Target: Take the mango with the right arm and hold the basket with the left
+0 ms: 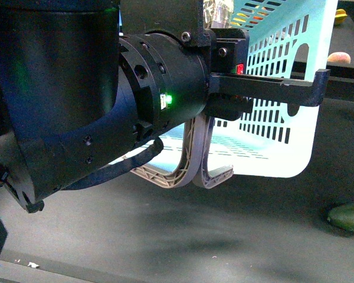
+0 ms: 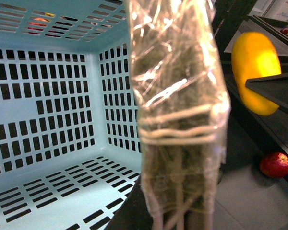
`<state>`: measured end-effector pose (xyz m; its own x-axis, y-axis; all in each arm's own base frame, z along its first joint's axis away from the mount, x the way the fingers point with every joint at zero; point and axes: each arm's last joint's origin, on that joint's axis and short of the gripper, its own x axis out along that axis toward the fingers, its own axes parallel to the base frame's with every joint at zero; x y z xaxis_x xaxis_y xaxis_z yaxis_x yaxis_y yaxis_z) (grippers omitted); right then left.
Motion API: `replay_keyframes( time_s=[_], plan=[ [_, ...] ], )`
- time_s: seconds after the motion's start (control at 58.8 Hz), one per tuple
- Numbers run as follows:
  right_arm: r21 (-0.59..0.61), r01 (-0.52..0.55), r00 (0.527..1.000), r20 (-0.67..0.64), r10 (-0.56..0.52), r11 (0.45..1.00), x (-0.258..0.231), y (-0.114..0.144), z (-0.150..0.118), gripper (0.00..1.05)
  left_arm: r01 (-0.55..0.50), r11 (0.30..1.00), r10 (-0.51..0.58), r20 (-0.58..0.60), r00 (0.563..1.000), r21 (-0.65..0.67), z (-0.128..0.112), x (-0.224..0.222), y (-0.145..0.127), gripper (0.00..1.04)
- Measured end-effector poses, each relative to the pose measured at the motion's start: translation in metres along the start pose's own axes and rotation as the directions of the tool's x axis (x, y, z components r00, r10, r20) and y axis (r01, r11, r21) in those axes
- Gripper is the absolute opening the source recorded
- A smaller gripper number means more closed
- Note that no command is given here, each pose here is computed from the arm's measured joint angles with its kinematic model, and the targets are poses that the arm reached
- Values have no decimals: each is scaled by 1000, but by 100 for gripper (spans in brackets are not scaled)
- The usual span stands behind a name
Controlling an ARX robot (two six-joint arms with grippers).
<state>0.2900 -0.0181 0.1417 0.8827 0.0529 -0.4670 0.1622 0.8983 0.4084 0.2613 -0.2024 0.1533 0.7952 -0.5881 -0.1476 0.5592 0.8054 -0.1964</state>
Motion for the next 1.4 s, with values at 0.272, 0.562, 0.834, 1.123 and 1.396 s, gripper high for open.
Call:
replay_keyframes(
  time_s=[0.272,0.562,0.834,1.123,1.396],
  plan=[
    [-84,-176,984,-29,174,981,-9,50,-10,56,-1,1000,1,1,1000,0,0,0,0,5],
    [-144,-295,953,-109,281,944,25,92,-22,56,2,1000,-2,0,1000,1,0,0,0,5],
    [-159,-316,945,-136,296,935,46,108,-28,58,-1,1000,1,1,1000,0,0,0,0,5],
    [-165,-372,928,-100,360,913,31,122,-22,98,0,1000,0,1,1000,0,0,0,0,5],
    [-166,-316,944,40,326,934,-25,116,-6,96,-4,1000,4,-5,1000,-7,-1,0,0,5]
  ],
)
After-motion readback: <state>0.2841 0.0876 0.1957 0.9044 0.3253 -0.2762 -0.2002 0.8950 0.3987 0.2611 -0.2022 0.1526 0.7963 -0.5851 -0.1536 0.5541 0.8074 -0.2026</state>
